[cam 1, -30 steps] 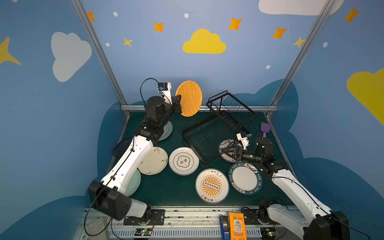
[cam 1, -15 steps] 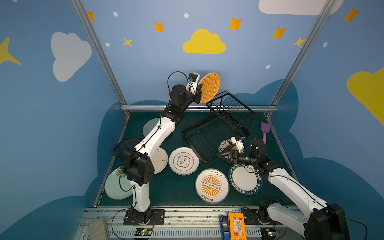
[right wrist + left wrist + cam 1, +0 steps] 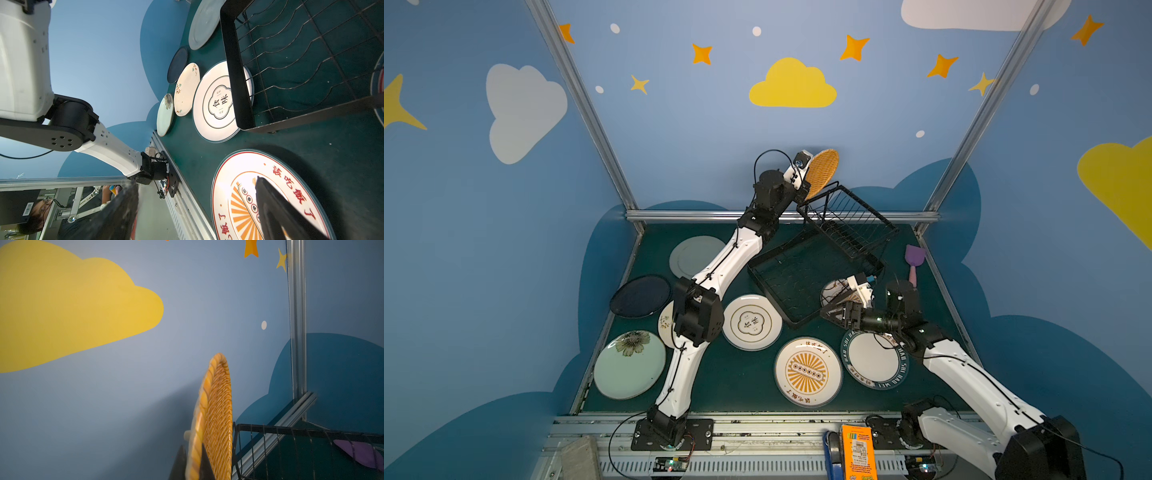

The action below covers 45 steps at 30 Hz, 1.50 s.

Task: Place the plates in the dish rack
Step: 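Move the tray with the left gripper over the far end of the dish rack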

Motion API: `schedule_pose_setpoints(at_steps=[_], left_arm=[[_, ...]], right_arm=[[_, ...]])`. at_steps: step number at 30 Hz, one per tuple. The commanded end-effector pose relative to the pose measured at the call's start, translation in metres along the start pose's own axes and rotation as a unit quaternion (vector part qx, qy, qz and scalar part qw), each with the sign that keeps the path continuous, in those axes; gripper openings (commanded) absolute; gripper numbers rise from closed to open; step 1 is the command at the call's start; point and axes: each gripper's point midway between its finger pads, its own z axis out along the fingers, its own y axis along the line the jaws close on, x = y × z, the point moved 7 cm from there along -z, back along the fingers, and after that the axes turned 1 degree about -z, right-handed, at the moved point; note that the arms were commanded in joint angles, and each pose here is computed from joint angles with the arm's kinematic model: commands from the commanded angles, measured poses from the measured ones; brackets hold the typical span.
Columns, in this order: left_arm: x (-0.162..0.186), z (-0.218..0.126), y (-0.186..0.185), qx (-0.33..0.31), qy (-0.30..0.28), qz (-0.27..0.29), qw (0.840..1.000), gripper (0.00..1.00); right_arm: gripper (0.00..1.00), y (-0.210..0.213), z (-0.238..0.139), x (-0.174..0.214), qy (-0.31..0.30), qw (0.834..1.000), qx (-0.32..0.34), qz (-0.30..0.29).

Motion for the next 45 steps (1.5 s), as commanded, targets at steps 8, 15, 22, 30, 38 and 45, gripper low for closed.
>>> schedule_pose_setpoints(at_steps=[8, 15, 22, 30, 38, 45], left_arm=[[-0.020, 0.001, -0.003, -0.013, -0.038, 0.008, 0.999, 0.04], [-0.005, 0.007, -0.011, -0.016, -0.022, 0.006, 1.000, 0.04], [0.003, 0.010, -0.021, -0.016, -0.014, 0.010, 1.000, 0.04], [0.008, 0.015, -0.025, -0.025, -0.014, 0.015, 0.999, 0.04], [0.017, 0.019, -0.031, -0.014, -0.010, 0.012, 1.000, 0.04], [0.028, 0.021, -0.042, 0.015, 0.003, 0.015, 1.000, 0.04]], right_arm=[[0.86, -0.003, -0.002, 0.005, 0.001, 1.000, 0.023, 0.000], [0.86, -0.004, -0.006, 0.007, -0.003, 0.999, 0.035, -0.002], [0.88, -0.006, -0.005, 0.008, 0.000, 0.999, 0.039, -0.005], [0.88, -0.007, -0.005, 0.010, 0.004, 0.999, 0.041, -0.003], [0.88, -0.007, -0.007, 0.010, 0.003, 0.999, 0.046, -0.009], [0.88, -0.010, -0.007, 0.011, 0.005, 0.999, 0.049, -0.008]])
